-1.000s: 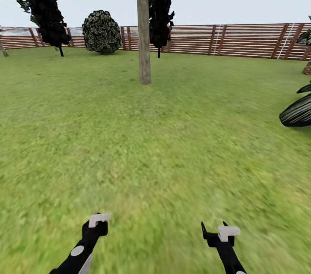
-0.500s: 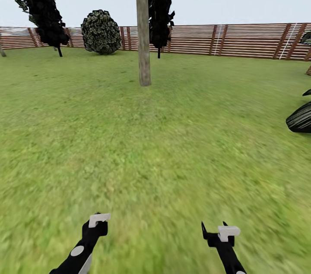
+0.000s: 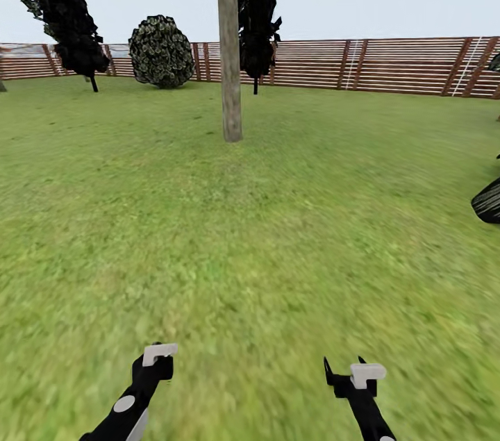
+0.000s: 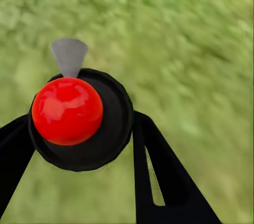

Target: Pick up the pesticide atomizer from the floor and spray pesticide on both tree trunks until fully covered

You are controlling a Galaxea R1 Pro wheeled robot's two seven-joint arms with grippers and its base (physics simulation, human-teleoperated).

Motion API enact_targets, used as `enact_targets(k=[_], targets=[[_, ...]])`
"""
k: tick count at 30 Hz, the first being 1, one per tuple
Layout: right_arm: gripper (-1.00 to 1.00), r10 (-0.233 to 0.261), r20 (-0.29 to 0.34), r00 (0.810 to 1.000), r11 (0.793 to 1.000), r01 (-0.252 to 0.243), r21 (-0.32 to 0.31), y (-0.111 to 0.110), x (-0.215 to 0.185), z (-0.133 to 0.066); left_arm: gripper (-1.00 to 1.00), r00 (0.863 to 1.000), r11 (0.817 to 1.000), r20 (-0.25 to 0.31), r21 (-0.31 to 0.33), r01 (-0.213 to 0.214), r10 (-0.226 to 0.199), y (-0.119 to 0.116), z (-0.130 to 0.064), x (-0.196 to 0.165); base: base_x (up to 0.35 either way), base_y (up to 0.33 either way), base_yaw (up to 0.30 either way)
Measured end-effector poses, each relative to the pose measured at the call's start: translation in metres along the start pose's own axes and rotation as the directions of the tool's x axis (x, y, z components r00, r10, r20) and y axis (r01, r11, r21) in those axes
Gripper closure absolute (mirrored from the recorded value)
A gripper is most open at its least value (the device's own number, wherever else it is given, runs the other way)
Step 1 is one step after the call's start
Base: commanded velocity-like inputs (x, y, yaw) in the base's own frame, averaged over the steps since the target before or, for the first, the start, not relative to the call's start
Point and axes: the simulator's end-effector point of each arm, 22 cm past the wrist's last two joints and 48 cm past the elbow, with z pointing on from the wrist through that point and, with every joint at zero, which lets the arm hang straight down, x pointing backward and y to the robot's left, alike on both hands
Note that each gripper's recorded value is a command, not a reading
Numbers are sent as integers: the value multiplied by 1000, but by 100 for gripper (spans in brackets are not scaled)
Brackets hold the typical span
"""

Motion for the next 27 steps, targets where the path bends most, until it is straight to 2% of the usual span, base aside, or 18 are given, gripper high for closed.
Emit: enact_targets(k=[27], targets=[[-100,0,0,1000,1000,0,0,0,0,0,100,1000,1000,1,1,0,0,0,0,-1,339,0,0]])
